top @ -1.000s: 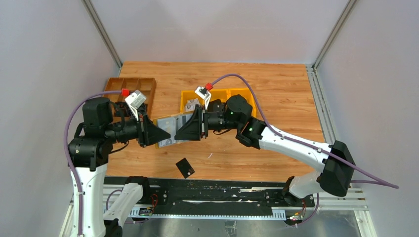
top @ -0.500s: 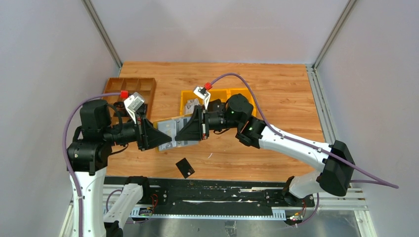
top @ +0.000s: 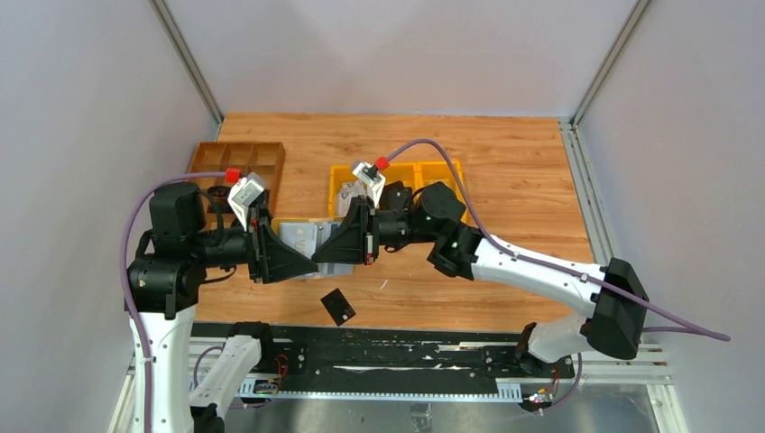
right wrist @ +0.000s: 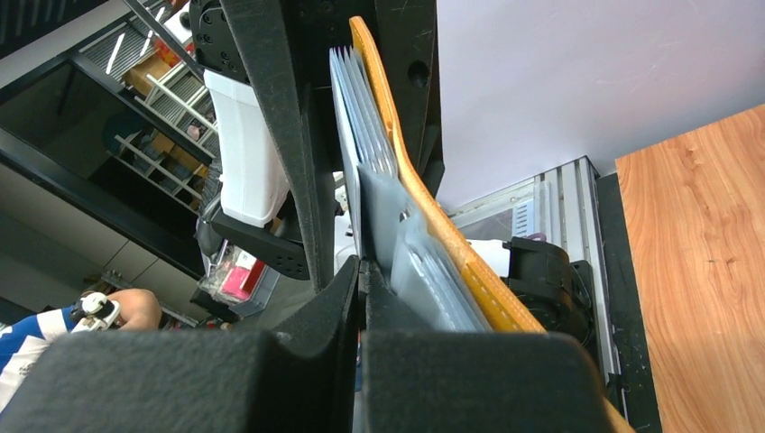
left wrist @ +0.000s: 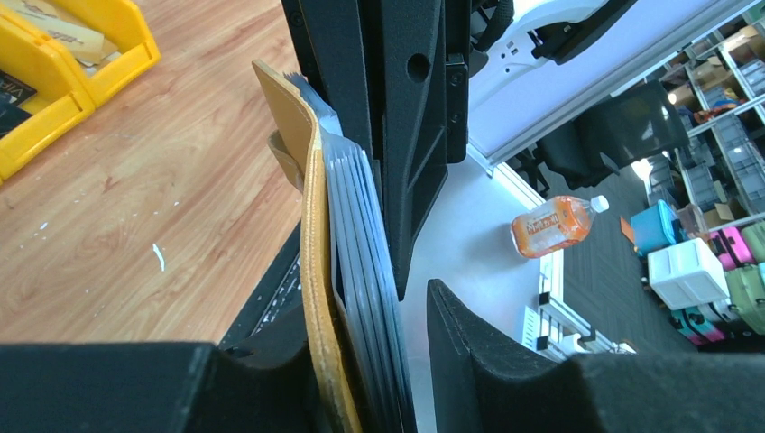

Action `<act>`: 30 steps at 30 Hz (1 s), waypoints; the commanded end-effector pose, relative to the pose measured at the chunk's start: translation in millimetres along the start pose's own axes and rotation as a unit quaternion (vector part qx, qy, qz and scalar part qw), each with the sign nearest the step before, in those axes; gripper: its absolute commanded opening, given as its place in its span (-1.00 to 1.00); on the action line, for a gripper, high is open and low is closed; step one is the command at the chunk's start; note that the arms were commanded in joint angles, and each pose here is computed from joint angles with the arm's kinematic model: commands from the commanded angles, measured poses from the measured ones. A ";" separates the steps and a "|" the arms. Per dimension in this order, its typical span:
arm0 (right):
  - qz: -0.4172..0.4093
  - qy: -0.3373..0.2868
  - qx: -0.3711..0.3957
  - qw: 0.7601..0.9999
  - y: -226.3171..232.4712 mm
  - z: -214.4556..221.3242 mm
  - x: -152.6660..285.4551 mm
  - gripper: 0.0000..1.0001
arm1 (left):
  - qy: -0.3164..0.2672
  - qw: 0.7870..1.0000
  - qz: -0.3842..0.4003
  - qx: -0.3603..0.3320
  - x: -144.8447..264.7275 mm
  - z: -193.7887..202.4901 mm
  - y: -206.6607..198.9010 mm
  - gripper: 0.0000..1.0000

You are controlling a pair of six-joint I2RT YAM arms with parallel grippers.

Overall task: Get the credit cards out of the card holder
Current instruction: Remove the credit card from the card holder.

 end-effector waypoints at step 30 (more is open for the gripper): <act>0.062 -0.061 0.007 0.996 -11.6 1.7 18.6 -0.49 | 0.005 0.997 0.065 0.039 4.6 -6.4 -27.2 -0.67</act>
Point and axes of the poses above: each gripper's point midway between its finger pads, its own x axis back along the fingers, its own y axis along the line the jaws close on, z = x × y, the point moved 9 cm from there along x, back along the fingers, and after that the axes turned 4 degrees about -x, right-handed, at the moved point
